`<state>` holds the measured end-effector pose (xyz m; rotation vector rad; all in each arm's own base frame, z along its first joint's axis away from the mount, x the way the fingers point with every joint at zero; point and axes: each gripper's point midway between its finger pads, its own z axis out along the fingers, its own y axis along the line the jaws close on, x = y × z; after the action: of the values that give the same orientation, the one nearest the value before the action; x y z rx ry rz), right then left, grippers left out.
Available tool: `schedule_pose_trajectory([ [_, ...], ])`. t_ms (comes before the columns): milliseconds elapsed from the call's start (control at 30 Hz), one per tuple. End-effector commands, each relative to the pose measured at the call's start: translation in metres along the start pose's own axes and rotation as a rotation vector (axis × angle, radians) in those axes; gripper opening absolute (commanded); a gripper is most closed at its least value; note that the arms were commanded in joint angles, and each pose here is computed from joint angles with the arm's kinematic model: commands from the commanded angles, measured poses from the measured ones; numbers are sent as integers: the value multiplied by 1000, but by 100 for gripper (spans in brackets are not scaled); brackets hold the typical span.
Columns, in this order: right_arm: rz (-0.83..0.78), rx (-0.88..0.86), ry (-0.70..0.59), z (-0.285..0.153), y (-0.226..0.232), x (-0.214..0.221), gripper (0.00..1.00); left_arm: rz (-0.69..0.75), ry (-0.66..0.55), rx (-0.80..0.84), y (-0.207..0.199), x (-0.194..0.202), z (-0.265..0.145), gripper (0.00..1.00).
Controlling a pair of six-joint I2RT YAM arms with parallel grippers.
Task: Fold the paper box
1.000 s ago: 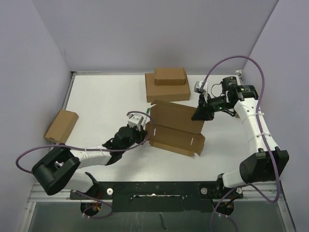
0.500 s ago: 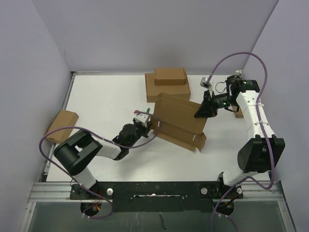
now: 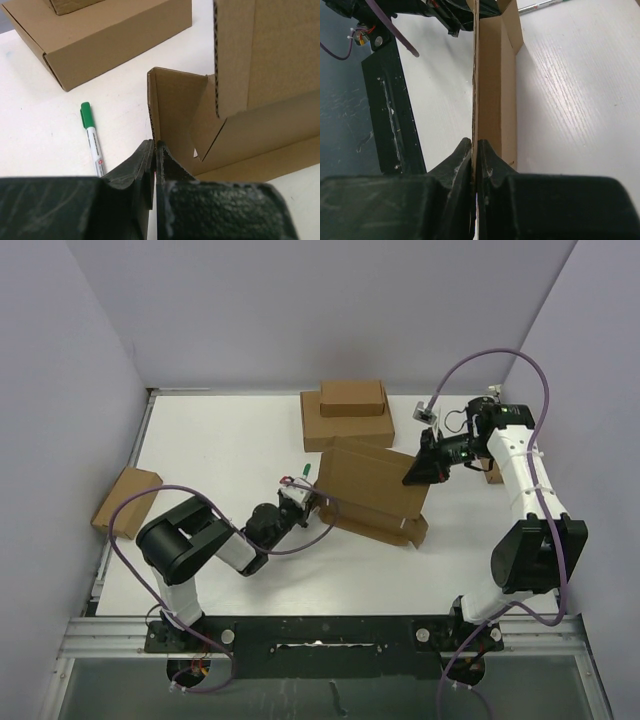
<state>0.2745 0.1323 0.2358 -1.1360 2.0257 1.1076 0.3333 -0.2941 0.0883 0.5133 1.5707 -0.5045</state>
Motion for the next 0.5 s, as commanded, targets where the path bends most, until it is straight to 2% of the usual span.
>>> schedule_pose_trajectory([
  [0, 6, -17, -20, 3, 3, -1, 0, 13, -164, 61, -11, -34, -10, 0],
  [467, 27, 69, 37, 7, -12, 10, 0, 23, -119, 108, -18, -26, -41, 0],
])
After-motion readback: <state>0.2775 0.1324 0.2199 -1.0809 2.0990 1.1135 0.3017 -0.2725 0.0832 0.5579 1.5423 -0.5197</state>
